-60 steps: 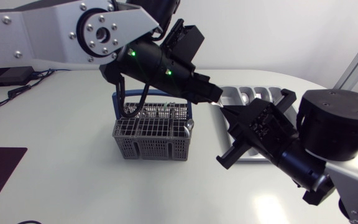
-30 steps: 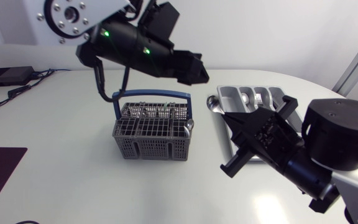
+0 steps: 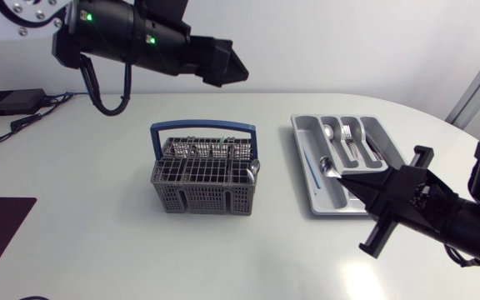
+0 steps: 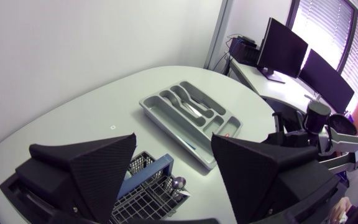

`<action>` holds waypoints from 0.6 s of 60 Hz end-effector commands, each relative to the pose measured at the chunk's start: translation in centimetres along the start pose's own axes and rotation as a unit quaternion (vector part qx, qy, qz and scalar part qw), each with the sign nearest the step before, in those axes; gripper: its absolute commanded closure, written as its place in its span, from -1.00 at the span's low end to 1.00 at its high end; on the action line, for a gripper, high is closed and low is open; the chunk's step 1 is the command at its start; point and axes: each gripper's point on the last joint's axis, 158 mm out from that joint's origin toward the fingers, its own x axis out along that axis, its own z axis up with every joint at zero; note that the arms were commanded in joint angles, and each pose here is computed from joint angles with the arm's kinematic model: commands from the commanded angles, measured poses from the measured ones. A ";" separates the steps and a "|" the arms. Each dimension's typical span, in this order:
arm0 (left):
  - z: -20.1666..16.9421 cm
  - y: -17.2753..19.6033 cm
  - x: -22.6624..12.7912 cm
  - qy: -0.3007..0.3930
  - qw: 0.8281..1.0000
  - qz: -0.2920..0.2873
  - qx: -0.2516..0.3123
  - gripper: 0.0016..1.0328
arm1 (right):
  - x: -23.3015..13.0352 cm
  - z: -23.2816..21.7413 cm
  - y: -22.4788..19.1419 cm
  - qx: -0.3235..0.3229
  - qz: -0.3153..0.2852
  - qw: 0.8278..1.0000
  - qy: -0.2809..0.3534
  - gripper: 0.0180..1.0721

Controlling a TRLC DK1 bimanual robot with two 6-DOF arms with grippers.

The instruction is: Unload the cutlery basket into the drawer organizer.

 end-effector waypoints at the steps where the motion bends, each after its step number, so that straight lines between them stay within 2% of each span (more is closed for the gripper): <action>1: -1.5 -0.5 0.3 0.014 1.000 -0.004 0.025 -0.63 | -0.5 -1.7 -0.9 -0.020 0.014 1.000 0.017 0.88; 8: -3.2 -0.7 1.1 0.042 0.998 -0.003 0.049 -0.63 | -0.6 -4.7 -1.5 -0.019 0.061 0.997 0.036 0.88; 32: -8.3 -3.1 4.2 0.140 0.981 -0.030 0.129 -0.58 | 0.4 -13.4 -6.6 -0.024 0.135 0.987 0.087 0.89; 36: -9.0 -3.6 4.6 0.148 0.975 -0.036 0.159 -0.58 | 0.8 -14.7 -7.3 -0.025 0.146 0.984 0.096 0.89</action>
